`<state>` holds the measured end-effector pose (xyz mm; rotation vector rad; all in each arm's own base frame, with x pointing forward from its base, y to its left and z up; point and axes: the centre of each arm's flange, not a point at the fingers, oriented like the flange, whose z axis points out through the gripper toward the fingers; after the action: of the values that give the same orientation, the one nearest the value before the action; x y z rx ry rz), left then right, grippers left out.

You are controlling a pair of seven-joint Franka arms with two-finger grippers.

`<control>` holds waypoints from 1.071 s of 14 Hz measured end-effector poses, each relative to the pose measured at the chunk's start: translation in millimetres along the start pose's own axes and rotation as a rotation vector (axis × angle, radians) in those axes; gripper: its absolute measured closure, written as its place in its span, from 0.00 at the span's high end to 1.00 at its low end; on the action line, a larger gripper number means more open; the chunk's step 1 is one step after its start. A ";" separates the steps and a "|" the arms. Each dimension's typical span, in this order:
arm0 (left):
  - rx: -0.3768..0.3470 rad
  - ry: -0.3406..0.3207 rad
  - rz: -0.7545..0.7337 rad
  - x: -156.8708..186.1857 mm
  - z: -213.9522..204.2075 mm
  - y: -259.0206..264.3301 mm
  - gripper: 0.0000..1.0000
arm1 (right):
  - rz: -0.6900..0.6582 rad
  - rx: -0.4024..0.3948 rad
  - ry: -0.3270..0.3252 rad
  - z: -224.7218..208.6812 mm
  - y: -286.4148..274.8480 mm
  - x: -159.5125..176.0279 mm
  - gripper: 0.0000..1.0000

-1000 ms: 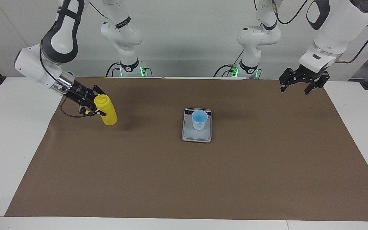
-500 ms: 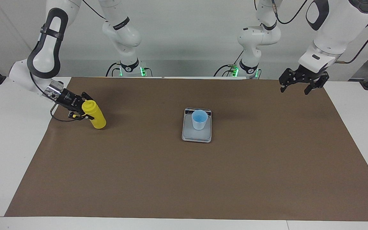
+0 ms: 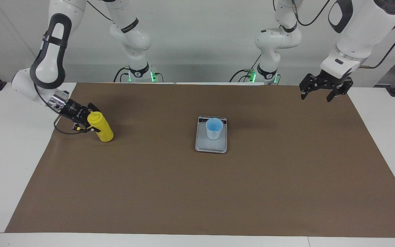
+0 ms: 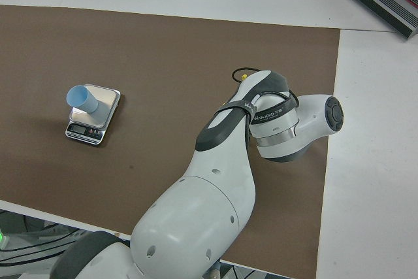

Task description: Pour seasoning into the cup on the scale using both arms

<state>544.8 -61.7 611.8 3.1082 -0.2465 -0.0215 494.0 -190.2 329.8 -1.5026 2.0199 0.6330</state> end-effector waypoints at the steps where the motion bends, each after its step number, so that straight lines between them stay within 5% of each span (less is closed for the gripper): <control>1: 0.000 0.002 0.000 0.2 0.1 0.1 1.00 | 0.026 0.009 0.006 -0.6 -1.1 0.6 0.48; 3: 0.000 0.005 0.001 0.4 -0.1 0.9 1.00 | 0.032 0.012 0.022 -1.5 -2.8 -2.6 0.52; 8: 0.001 0.012 0.001 0.7 -0.6 1.3 1.00 | -0.128 0.004 0.183 -33.7 -10.6 -46.1 1.00; 15: -0.006 0.029 -0.046 2.3 -2.6 32.5 1.00 | -0.540 -0.081 0.495 -61.3 -10.1 -134.2 1.00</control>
<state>542.0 -94.1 615.1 3.1054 -0.1741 0.0214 526.3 -137.7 464.2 -2.3078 1.7862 0.1258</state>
